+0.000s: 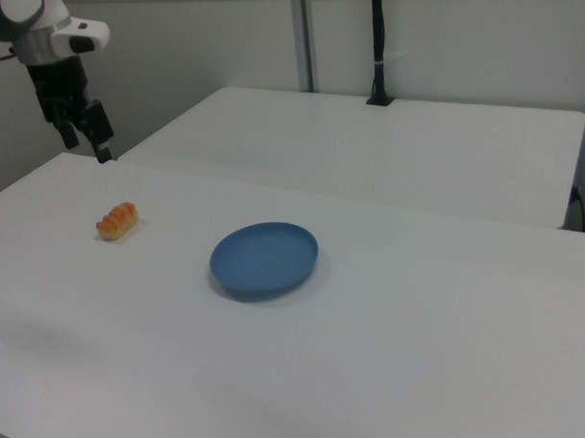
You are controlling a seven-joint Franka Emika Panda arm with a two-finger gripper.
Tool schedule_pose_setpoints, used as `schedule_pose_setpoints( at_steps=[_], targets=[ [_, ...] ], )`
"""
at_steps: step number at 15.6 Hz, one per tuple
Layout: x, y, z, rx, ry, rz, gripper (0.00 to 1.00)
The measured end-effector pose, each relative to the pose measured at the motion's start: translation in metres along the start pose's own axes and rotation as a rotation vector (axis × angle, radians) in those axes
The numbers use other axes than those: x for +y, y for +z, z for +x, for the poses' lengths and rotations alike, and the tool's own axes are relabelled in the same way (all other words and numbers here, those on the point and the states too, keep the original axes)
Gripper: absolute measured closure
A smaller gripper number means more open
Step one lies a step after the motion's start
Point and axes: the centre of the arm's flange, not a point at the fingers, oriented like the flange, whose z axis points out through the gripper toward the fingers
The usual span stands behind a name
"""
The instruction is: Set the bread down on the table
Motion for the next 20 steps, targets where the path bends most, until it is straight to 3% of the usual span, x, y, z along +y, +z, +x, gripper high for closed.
schedule_pose_setpoints(
  at_steps=[3, 8, 17, 20],
  targets=[
    [0.042, -0.024, -0.011, -0.029, 0.069, 0.005, 0.00],
    [0.064, -0.011, -0.014, -0.077, 0.059, -0.001, 0.00],
    [0.077, 0.009, 0.028, 0.050, -0.179, 0.043, 0.00],
    [0.092, 0.016, 0.038, 0.052, -0.207, 0.046, 0.00]
  ],
)
